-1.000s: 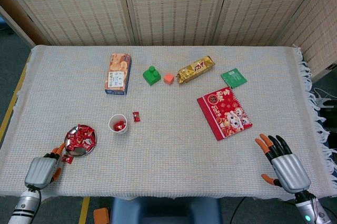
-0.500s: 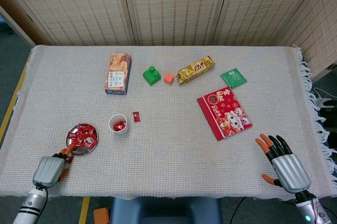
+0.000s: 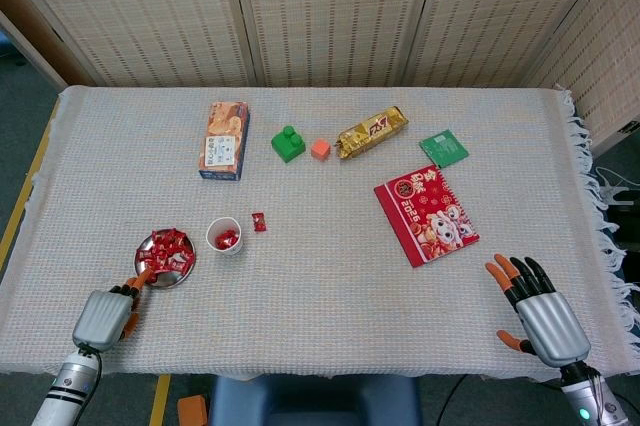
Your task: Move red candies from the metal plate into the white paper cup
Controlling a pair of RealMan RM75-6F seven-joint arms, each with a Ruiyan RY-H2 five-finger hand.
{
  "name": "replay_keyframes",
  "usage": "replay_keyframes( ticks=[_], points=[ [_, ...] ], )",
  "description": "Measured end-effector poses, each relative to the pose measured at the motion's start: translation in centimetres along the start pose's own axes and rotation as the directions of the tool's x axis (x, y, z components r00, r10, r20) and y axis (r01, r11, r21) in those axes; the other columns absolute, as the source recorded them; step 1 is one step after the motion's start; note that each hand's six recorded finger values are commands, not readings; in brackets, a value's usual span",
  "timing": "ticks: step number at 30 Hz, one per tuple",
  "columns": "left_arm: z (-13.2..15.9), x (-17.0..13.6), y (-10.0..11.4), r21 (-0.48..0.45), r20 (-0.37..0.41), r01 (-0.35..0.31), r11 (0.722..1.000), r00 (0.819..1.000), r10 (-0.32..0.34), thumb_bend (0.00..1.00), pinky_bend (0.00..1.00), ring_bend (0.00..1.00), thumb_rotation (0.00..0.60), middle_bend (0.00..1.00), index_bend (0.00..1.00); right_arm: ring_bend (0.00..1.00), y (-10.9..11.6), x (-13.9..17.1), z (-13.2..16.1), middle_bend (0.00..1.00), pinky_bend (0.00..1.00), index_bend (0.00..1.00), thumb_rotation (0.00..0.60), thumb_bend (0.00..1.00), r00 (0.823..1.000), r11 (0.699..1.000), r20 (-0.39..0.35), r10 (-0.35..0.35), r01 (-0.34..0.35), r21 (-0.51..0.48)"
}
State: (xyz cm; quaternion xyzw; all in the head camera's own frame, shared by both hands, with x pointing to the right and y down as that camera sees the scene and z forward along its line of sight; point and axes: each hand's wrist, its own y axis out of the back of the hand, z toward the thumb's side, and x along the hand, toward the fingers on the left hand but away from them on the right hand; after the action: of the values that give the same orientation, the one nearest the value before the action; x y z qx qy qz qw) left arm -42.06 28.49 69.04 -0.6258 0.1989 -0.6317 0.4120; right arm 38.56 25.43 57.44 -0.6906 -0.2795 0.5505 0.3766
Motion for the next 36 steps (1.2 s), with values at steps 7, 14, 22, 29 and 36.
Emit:
replay_keyframes(
  ticks=[7, 14, 22, 29, 36],
  points=[
    [-1.0, -0.6, -0.1, 0.054, -0.029, -0.016, 0.998, 0.999, 0.018, 0.38, 0.95, 0.49, 0.6, 0.34, 0.22, 0.0, -0.1, 0.0, 0.1, 0.0, 0.0, 0.0, 0.6, 0.06, 1.0, 1.0, -0.002, 0.003, -0.003, 0.001],
    [-1.4, -0.8, -0.6, 0.073, -0.038, -0.006, 0.997, 0.999, 0.008, 0.38, 0.95, 0.49, 0.6, 0.39, 0.32, 0.0, -0.1, 0.0, 0.2, 0.0, 0.0, 0.0, 0.6, 0.06, 1.0, 1.0, -0.007, 0.008, -0.008, -0.001],
    [-1.6, -0.3, -0.9, 0.091, -0.04, -0.022, 0.996, 0.999, 0.026, 0.38, 0.95, 0.49, 0.6, 0.43, 0.39, 0.0, -0.2, 0.1, 0.2, 0.0, 0.0, 0.0, 0.6, 0.06, 1.0, 1.0, -0.01, 0.016, -0.016, -0.003],
    [-1.8, 0.0, -1.2, 0.09, -0.045, -0.021, 0.996, 0.999, 0.025, 0.38, 0.95, 0.49, 0.6, 0.45, 0.42, 0.0, -0.3, 0.0, 0.2, 0.0, 0.0, 0.0, 0.6, 0.06, 1.0, 1.0, -0.009, 0.02, -0.02, -0.001],
    [-1.6, 0.2, -1.1, 0.079, -0.043, -0.035, 0.996, 0.998, 0.038, 0.39, 0.95, 0.52, 0.6, 0.51, 0.47, 0.0, -0.4, 0.0, 0.3, 0.0, 0.0, 0.0, 0.6, 0.06, 1.0, 1.0, -0.009, 0.025, -0.025, 0.001]
  ],
)
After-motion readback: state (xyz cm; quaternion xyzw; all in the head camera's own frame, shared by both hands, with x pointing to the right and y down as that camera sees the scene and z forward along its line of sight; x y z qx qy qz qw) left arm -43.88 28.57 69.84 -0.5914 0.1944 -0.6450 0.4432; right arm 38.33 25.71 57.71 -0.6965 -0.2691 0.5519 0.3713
